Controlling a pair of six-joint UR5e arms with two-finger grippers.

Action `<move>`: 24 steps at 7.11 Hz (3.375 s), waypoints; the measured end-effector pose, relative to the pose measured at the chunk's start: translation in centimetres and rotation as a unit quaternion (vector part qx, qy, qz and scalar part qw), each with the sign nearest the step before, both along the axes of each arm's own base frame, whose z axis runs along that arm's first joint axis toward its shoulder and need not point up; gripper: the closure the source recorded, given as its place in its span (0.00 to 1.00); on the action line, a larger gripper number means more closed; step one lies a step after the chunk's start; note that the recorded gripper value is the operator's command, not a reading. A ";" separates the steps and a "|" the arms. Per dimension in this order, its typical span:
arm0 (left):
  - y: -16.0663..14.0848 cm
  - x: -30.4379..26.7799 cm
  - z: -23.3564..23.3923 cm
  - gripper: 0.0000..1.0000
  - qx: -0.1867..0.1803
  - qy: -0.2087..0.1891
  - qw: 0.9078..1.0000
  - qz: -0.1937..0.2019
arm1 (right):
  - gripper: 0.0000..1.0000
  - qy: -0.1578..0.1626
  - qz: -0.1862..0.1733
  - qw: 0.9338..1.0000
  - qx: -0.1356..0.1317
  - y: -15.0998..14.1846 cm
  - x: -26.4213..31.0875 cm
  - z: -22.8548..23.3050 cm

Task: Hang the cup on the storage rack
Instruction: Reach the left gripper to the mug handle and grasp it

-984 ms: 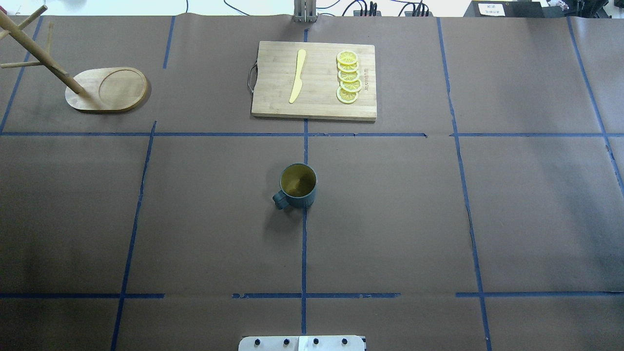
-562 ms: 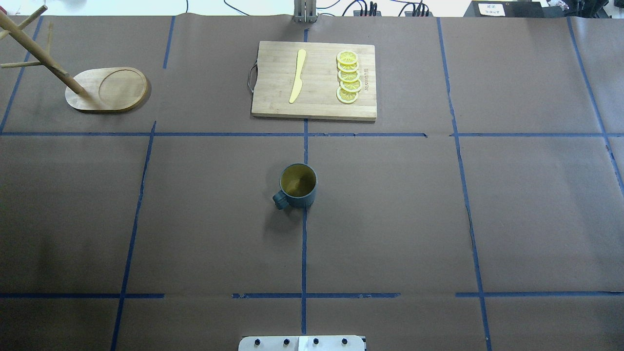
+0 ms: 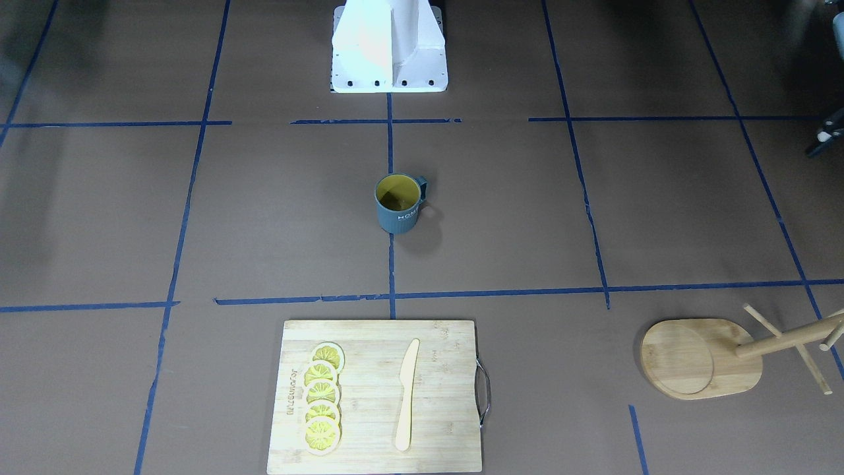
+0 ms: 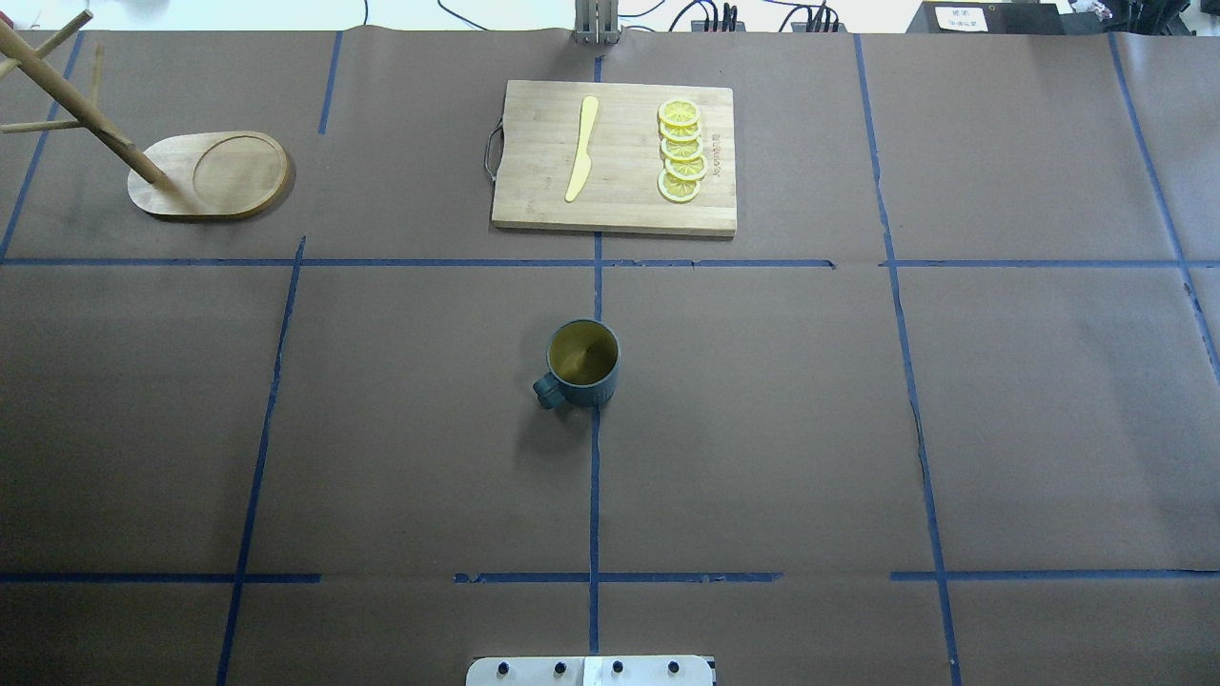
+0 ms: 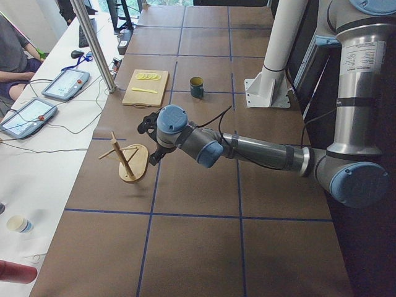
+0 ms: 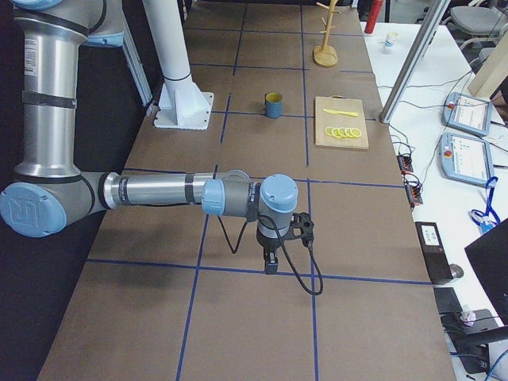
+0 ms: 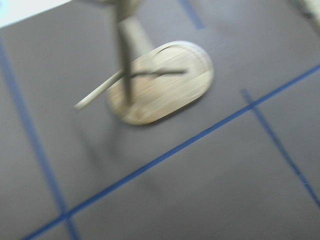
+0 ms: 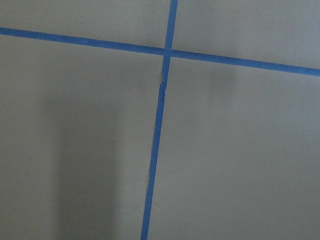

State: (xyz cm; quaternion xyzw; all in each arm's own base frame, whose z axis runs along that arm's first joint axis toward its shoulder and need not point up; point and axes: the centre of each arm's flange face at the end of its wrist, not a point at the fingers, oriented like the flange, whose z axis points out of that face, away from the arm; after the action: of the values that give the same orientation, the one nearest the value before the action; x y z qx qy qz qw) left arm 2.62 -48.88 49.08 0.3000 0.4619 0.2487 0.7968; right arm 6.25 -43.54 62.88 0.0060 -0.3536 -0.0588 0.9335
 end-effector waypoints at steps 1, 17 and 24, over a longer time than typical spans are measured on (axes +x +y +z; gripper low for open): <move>0.3 3.5 -1.9 0.00 0.049 0.013 0.999 0.016 | 0.00 0.000 0.001 1.000 0.002 0.0 0.0 -0.2; 15.3 53.1 -19.2 0.06 0.191 0.113 0.973 -0.068 | 0.00 0.000 0.007 1.000 0.002 -0.4 0.0 -0.8; 14.6 54.9 -19.0 1.00 0.186 0.114 0.973 -0.069 | 0.00 0.000 0.007 1.000 0.001 -0.4 -0.1 -0.7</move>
State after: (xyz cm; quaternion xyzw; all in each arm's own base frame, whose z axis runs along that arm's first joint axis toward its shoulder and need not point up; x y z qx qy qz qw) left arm 57.55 -34.29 30.03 0.5008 0.4737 0.2388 0.6840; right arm 6.20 -43.95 62.19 0.0095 -0.3533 -0.0528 0.9340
